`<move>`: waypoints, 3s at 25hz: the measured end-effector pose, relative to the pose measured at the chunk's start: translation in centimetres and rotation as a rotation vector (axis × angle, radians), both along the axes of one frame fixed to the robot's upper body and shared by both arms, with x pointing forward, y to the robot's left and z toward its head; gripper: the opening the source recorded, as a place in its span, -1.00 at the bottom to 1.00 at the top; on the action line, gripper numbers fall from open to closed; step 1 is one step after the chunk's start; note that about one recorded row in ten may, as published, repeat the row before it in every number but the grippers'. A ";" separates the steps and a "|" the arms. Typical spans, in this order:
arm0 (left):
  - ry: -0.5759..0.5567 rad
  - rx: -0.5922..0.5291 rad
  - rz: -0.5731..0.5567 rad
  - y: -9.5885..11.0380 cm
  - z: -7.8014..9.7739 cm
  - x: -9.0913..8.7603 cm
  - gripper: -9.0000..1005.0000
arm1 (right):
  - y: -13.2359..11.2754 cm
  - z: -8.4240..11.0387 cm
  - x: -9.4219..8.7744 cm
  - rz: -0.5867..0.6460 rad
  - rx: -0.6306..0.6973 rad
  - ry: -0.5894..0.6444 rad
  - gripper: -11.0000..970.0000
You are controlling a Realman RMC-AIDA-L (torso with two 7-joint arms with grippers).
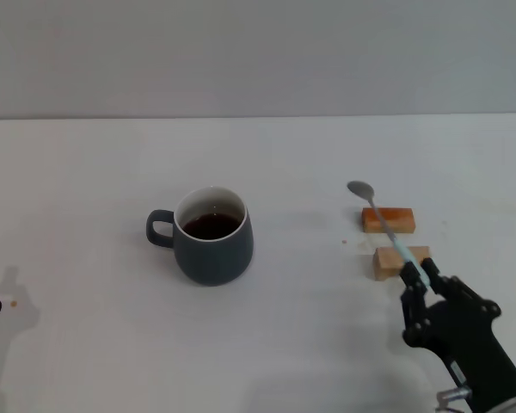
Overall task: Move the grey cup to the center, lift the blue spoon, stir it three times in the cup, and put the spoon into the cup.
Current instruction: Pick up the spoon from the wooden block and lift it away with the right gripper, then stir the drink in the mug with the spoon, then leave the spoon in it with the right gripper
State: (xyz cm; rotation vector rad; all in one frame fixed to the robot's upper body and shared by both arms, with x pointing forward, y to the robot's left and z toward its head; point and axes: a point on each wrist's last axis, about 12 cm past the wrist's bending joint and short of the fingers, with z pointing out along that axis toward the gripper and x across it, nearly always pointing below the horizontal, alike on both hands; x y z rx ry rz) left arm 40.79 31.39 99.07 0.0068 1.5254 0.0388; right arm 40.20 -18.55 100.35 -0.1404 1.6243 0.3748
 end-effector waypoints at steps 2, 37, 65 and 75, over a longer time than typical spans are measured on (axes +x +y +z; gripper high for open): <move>-0.001 -0.001 -0.001 0.0 0.0 0.0 -0.99 | 0.4 2.0 1.0 0.041 0.009 0.003 -0.65; -0.020 0.026 -0.024 0.1 0.5 1.8 -0.99 | 9.8 22.1 8.6 0.351 -0.546 0.340 -0.65; -0.011 0.034 -0.016 0.3 0.4 1.7 -0.98 | 13.0 24.0 7.8 0.454 -0.697 0.435 -0.65; -0.014 0.035 -0.015 0.3 0.4 1.6 -0.98 | 13.0 22.8 8.0 0.452 -0.694 0.453 -0.65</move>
